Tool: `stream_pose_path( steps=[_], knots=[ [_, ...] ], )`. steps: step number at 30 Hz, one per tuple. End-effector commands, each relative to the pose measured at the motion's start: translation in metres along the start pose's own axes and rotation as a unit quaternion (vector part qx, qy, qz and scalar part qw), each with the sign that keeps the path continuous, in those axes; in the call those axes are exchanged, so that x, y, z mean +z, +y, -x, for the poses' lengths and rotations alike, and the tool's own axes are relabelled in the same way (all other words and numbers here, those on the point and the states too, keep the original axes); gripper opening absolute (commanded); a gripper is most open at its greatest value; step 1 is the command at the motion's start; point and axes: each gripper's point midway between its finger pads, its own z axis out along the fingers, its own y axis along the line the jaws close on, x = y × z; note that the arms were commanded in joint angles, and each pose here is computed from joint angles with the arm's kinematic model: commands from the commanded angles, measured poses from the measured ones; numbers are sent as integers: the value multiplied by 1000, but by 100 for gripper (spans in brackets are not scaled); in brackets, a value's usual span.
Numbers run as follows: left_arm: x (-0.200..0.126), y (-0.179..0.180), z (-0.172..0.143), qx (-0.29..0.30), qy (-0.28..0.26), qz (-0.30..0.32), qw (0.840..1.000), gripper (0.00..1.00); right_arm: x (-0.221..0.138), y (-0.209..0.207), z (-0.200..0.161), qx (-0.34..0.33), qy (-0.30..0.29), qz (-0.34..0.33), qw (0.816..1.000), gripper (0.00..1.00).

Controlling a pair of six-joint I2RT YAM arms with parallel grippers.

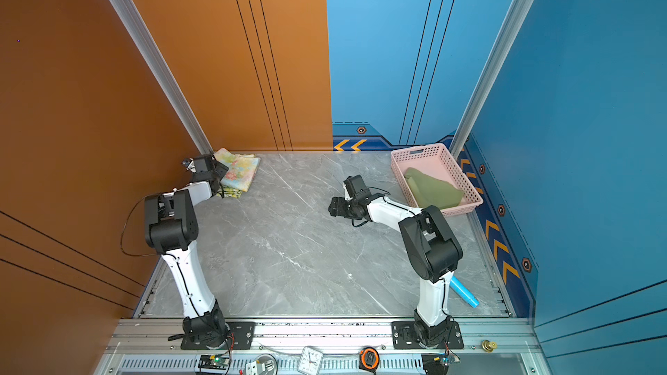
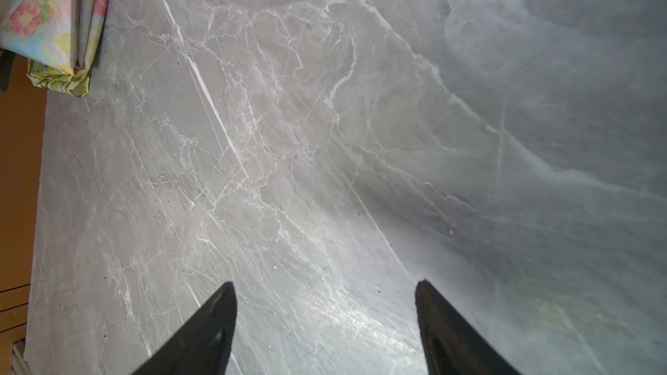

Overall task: Fold and stack skirts
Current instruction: Place the skirt on the skirt.

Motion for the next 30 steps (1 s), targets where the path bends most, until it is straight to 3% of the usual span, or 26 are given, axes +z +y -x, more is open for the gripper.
stream_pose_path(
  steps=[1,10,14,19,26,30],
  knots=[
    [-24,6,23,26,7,61,998,100,-20,8,12,-6,-23,9,1000,79],
    [-67,45,23,78,53,182,979,98,-37,10,20,-10,-37,8,999,81],
    [-85,55,21,91,63,192,975,98,-50,11,27,-15,-49,6,999,87],
    [-111,37,17,138,71,158,975,98,-68,7,44,-25,-81,-5,996,100],
    [-159,-12,8,218,69,73,971,98,-87,3,72,-45,-125,-41,990,100],
    [-192,-48,-8,268,74,7,960,98,-100,-1,94,-52,-153,-64,985,100]
  ],
)
